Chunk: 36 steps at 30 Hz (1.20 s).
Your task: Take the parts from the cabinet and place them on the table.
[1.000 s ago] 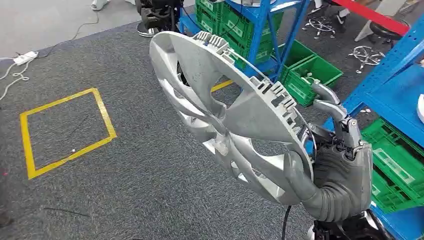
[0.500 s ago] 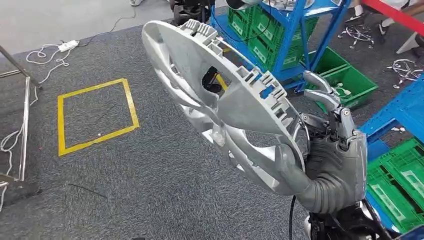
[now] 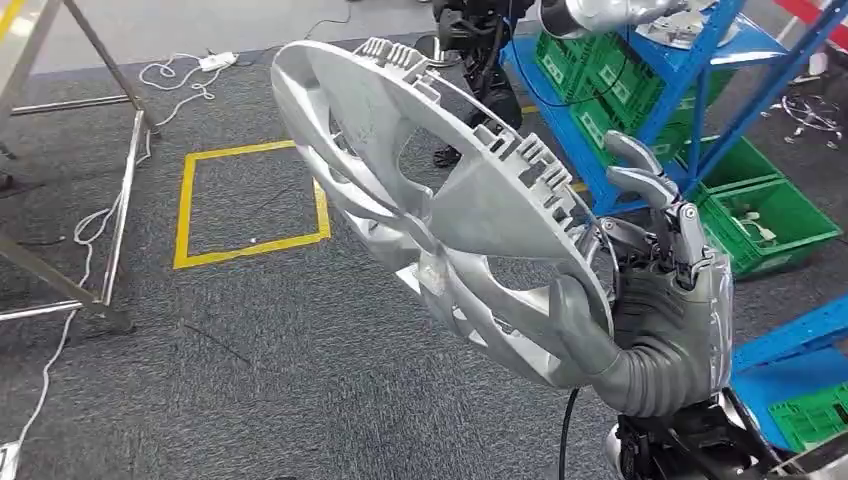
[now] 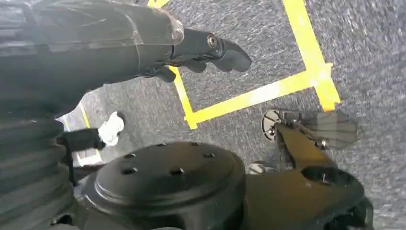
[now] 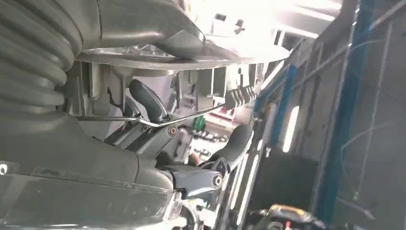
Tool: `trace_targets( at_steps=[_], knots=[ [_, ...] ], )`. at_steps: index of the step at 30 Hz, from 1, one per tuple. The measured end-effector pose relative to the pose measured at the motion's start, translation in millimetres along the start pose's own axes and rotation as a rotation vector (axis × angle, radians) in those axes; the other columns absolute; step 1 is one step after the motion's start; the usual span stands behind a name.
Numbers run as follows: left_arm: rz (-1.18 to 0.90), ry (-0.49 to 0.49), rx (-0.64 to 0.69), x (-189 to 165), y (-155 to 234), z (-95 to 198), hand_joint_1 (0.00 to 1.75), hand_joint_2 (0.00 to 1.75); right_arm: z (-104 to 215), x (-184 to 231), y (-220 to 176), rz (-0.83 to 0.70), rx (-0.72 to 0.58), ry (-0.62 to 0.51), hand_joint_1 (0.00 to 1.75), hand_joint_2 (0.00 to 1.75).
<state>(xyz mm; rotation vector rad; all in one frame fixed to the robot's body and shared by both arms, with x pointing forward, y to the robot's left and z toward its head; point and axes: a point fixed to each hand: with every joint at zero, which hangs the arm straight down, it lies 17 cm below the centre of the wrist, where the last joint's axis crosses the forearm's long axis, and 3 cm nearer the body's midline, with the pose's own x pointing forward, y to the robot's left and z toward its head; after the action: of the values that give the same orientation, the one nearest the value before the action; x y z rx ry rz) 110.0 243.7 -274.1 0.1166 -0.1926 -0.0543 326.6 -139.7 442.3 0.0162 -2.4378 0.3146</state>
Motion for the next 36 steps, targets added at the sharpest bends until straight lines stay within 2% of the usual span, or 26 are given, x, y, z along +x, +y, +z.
trace_targets(
  at_steps=[36],
  knots=[
    [0.0,0.011,-0.007,-2.4,-5.6,1.1,0.0,1.75,-8.4,5.3,-8.1,0.027,-0.015,-0.019,1.75,1.75]
  ],
)
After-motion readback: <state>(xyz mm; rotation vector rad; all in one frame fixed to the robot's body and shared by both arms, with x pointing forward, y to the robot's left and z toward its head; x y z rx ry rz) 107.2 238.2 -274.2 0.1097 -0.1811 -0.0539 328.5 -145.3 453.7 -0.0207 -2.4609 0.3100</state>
